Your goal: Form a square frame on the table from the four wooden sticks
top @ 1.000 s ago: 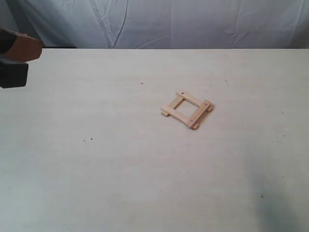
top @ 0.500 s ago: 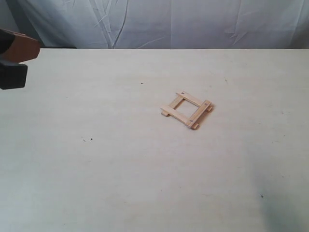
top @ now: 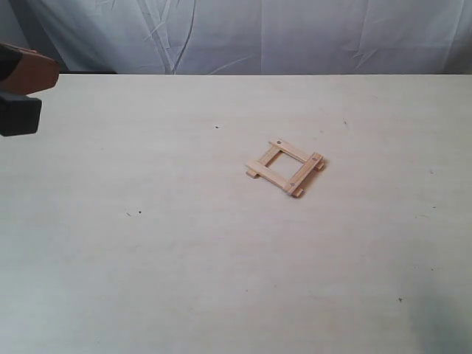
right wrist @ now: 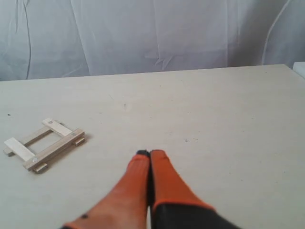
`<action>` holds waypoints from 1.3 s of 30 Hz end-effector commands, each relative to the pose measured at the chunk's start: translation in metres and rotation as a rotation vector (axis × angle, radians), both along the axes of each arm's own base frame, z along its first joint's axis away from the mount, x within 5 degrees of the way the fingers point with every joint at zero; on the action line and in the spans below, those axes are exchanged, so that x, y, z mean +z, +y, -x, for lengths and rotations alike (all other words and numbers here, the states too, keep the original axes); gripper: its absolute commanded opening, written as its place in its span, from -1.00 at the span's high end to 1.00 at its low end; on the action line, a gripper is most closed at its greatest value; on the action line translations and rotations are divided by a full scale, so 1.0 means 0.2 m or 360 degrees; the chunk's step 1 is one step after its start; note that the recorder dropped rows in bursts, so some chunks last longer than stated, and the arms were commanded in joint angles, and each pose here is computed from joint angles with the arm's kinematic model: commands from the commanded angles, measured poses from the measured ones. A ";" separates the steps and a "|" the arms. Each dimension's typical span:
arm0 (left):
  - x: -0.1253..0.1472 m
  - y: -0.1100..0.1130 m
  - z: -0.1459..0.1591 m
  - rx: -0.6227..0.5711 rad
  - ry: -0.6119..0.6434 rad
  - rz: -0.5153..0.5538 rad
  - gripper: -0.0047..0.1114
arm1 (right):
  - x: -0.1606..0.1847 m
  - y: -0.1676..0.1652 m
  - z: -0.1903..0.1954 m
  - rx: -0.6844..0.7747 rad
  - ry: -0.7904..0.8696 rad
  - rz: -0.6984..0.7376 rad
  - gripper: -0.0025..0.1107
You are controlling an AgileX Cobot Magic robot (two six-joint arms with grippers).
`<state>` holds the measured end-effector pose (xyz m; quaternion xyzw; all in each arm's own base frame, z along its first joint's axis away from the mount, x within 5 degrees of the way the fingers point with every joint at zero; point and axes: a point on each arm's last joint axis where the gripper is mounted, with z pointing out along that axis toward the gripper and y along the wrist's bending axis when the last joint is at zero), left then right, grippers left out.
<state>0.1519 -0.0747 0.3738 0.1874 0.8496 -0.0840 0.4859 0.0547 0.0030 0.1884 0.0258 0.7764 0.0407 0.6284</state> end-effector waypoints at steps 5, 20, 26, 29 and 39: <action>0.00 0.00 0.01 -0.0008 -0.0012 0.0003 0.92 | -0.01 0.00 0.00 -0.0011 0.0007 0.0003 0.97; 0.00 0.00 0.01 -0.0008 -0.0012 0.0003 0.92 | -0.01 0.00 0.00 -0.0008 0.0007 -0.0038 0.97; 0.00 0.06 0.04 0.0055 -0.0053 0.0002 0.92 | -0.01 0.00 0.00 -0.0007 0.0011 -0.0041 0.97; -0.05 0.14 0.11 0.0174 -0.0065 0.0097 0.92 | -0.01 0.00 0.00 -0.0007 0.0011 -0.0041 0.97; -0.44 0.35 0.38 0.0540 -0.0343 0.0190 0.92 | -0.01 0.00 0.00 -0.0007 0.0011 -0.0041 0.97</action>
